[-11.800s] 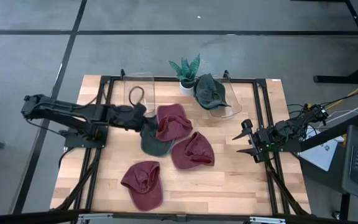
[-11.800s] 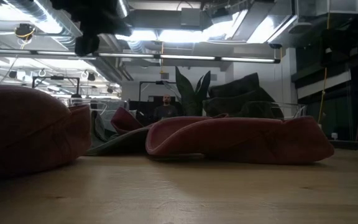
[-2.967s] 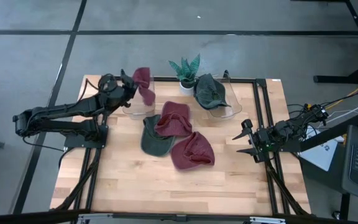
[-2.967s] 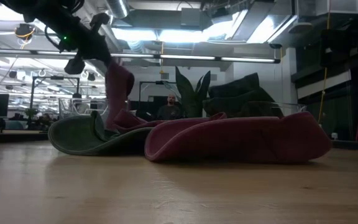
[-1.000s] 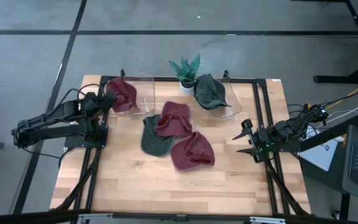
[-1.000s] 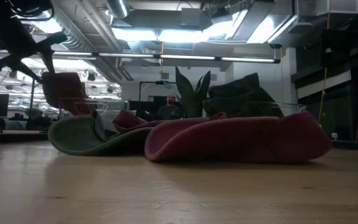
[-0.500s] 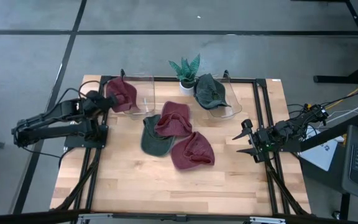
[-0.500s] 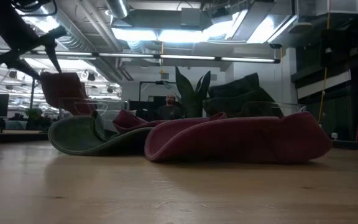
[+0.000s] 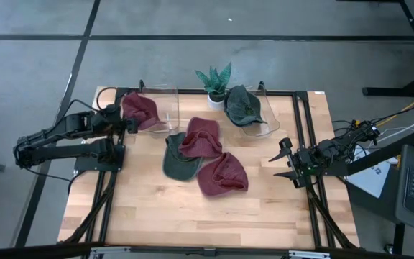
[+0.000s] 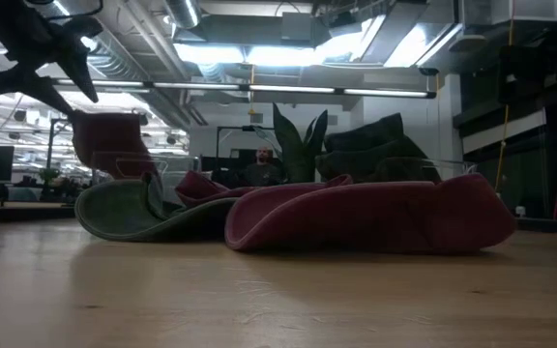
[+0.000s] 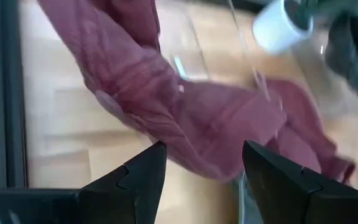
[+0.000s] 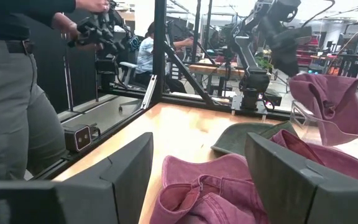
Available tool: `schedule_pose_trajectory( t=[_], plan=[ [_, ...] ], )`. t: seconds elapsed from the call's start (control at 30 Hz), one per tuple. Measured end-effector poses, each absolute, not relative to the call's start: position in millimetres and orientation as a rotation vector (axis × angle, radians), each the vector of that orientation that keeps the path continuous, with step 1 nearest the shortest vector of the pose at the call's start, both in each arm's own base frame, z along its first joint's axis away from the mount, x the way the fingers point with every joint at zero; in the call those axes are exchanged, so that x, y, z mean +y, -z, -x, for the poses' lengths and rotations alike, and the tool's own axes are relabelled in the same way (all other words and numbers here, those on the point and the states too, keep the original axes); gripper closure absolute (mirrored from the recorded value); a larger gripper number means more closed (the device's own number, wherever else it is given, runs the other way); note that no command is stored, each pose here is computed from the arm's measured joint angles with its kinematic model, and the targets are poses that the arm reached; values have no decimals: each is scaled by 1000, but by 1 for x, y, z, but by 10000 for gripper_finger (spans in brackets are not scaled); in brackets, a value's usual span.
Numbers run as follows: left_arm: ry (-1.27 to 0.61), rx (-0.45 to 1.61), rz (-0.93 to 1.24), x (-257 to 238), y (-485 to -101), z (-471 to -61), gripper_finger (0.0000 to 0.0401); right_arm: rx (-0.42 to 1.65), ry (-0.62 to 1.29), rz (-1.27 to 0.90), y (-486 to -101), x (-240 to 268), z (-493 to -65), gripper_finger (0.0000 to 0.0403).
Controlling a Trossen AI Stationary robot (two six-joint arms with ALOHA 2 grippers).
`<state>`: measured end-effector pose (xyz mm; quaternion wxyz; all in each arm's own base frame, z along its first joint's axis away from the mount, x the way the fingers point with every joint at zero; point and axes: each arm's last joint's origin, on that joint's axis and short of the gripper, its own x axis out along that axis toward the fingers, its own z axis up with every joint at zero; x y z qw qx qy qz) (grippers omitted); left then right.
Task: Pick & Place hat
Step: Put the bottom red cap into the left bin
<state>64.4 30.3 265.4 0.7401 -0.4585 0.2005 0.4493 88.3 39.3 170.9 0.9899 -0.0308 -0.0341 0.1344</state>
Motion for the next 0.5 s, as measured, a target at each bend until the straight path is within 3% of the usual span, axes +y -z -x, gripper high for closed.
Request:
schedule_pose_trajectory(
  t=[0.27, 0.5],
  plan=[
    [-801, 595, 1014, 23, -263, -66, 194, -69, -270, 62, -171, 39, -88, 150],
    [-602, 586, 971, 20, -270, -78, 194, -68, -269, 62, -171, 39, -88, 150]
  ],
)
